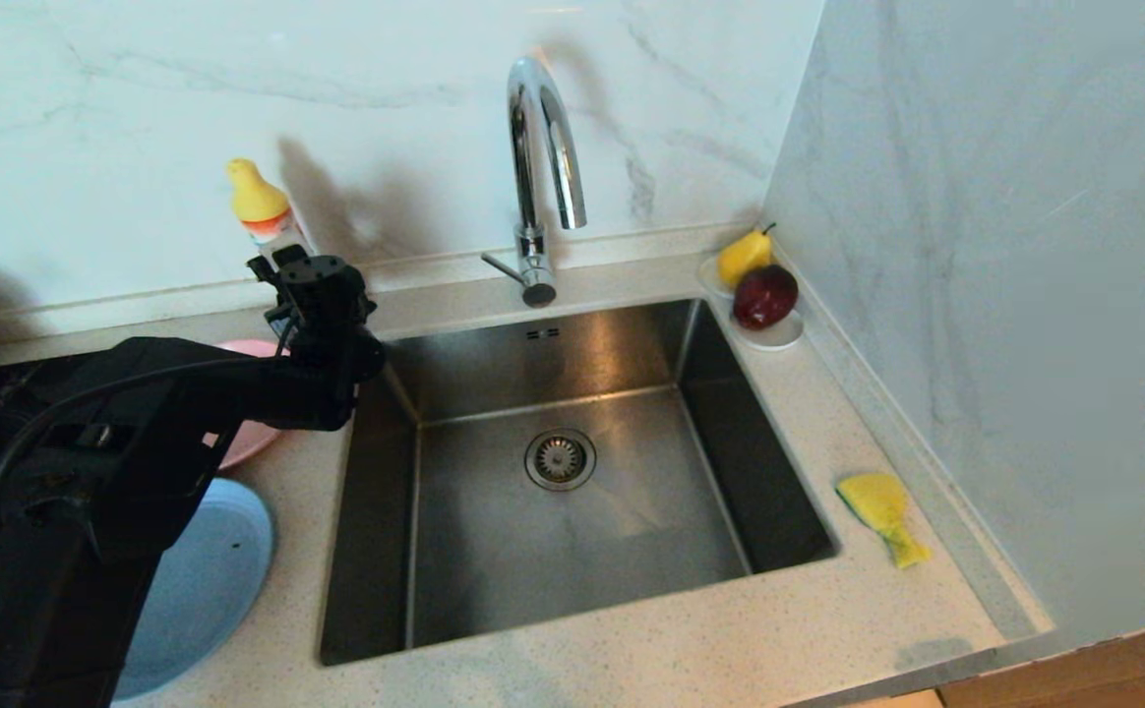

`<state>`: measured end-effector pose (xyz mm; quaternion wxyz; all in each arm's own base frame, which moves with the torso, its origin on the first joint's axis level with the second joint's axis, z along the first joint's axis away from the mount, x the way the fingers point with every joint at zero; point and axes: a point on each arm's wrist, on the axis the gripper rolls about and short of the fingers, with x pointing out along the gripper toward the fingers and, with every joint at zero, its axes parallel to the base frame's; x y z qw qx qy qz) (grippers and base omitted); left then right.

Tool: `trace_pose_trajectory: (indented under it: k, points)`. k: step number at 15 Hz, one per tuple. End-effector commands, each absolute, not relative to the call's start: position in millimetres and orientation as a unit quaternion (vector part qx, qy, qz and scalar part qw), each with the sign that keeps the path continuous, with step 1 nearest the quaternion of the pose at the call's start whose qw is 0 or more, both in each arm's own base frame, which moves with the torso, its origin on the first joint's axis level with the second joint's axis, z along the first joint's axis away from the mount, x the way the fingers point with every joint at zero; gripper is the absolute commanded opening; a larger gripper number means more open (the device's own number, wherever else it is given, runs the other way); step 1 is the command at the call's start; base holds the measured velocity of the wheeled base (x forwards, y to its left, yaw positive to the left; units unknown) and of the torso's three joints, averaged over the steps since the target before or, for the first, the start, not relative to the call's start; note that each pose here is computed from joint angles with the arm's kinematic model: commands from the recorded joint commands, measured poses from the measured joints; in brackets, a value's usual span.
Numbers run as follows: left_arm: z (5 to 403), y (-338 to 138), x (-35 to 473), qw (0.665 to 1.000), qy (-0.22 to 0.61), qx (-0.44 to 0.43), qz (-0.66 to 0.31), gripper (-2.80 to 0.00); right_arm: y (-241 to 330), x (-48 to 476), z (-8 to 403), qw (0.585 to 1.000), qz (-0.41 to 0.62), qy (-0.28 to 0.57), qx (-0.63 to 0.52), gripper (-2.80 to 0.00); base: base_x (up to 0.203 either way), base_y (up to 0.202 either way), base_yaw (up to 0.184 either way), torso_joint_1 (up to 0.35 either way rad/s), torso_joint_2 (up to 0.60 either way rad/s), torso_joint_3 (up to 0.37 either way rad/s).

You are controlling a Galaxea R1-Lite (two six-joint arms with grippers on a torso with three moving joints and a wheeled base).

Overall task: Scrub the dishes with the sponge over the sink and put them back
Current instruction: Place the dish soap on the table

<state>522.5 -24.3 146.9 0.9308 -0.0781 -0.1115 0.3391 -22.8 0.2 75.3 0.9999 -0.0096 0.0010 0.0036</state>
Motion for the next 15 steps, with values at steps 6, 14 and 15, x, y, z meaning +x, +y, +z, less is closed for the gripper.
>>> trace_pose_trajectory:
  k: [6, 14, 15]
  points:
    - [171, -23, 515, 0.927, -0.133, -0.082, 0.34, 0.0, 0, -23, 75, 1.0, 0.004, 0.001, -0.01, -2.8, 0.0, 0.0, 0.0, 0.0, 0.0, 0.0]
    - [259, -20, 470, 0.917, -0.193, -0.11, 0.331, 0.0, 0, -23, 75, 1.0, 0.004, 0.001, -0.01, -2.8, 0.0, 0.0, 0.0, 0.0, 0.0, 0.0]
    - [277, -19, 458, 0.915, -0.204, -0.114, 0.33, 0.0, 0, -23, 75, 1.0, 0.004, 0.001, -0.01, -2.8, 0.0, 0.0, 0.0, 0.0, 0.0, 0.0]
